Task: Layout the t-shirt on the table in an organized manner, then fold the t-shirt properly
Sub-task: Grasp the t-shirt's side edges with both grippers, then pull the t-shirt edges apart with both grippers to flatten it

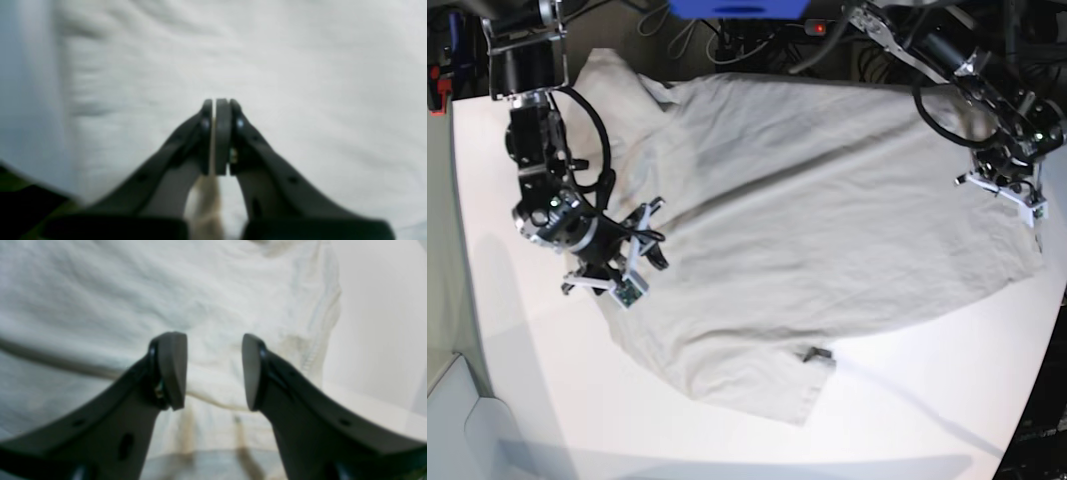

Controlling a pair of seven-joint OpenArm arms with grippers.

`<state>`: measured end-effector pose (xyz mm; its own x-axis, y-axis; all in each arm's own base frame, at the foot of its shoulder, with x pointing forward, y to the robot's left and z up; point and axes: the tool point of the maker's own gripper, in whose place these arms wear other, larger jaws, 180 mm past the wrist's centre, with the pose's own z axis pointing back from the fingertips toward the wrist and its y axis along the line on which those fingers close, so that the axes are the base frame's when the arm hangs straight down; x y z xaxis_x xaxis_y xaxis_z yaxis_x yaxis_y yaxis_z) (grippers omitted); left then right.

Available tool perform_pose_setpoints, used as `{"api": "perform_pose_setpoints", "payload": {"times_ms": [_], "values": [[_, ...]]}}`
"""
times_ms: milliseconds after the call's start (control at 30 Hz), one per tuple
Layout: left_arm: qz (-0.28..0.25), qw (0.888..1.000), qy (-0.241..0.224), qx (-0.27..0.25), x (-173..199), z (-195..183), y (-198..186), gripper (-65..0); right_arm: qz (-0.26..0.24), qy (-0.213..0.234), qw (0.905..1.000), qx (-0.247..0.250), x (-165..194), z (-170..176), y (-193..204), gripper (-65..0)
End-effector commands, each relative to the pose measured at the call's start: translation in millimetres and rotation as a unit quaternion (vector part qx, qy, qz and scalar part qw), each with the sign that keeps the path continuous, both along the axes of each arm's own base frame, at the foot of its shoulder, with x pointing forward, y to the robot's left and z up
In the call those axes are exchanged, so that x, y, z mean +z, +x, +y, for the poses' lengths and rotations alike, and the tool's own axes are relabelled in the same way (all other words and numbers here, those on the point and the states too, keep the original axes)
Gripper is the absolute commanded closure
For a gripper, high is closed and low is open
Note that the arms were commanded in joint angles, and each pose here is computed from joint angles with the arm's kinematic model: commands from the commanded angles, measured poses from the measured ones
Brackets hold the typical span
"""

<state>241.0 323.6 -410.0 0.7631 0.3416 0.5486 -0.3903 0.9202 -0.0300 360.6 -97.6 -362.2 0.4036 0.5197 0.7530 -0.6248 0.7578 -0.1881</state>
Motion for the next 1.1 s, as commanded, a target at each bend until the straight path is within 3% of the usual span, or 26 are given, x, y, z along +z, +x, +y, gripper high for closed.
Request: {"api": "perform_pose_setpoints", "payload": {"times_ms": [0, 133, 400, 600, 667, 767, 867, 1067], "values": [[-0.013, 1.000, 0.018, -0.001, 11, 7, 8, -0.2, -0.026, 0.010, 0.9996, 0.001, 16, 1, 10, -26.9], [0.023, 0.999, 0.040, 0.001, 4, 14, -2, -0.2, -0.023, 0.013, 0.9997, 0.000, 14, 2, 12, -26.9], [0.077, 0.997, -0.009, -0.010, -41, 30, -4, -0.2, 0.042, 0.012, 0.9990, -0.009, -26, 3, 31, -26.9], [0.014, 0.999, -0.034, -0.001, -58, 23, 35, -0.2, 0.086, 0.022, 0.9952, -0.040, -53, -16, 59, -26.9], [-0.009, 0.999, -0.044, 0.024, -56, 26, 58, -0.2, 0.095, 0.036, 0.9933, -0.055, -60, -23, 69, -26.9], [-0.025, 0.998, -0.062, 0.019, -55, 10, 93, -0.2, 0.097, 0.051, 0.9912, -0.074, -63, -33, 82, -26.9], [-0.055, 0.996, -0.068, -0.004, -40, -11, 138, -0.2, 0.087, 0.067, 0.9901, -0.088, -59, -41, 95, -26.9], [-0.122, 0.989, -0.085, 0.014, -1, -29, 209, -0.2, 0.028, 0.074, 0.9892, -0.124, -30, -62, 126, -26.9]]}}
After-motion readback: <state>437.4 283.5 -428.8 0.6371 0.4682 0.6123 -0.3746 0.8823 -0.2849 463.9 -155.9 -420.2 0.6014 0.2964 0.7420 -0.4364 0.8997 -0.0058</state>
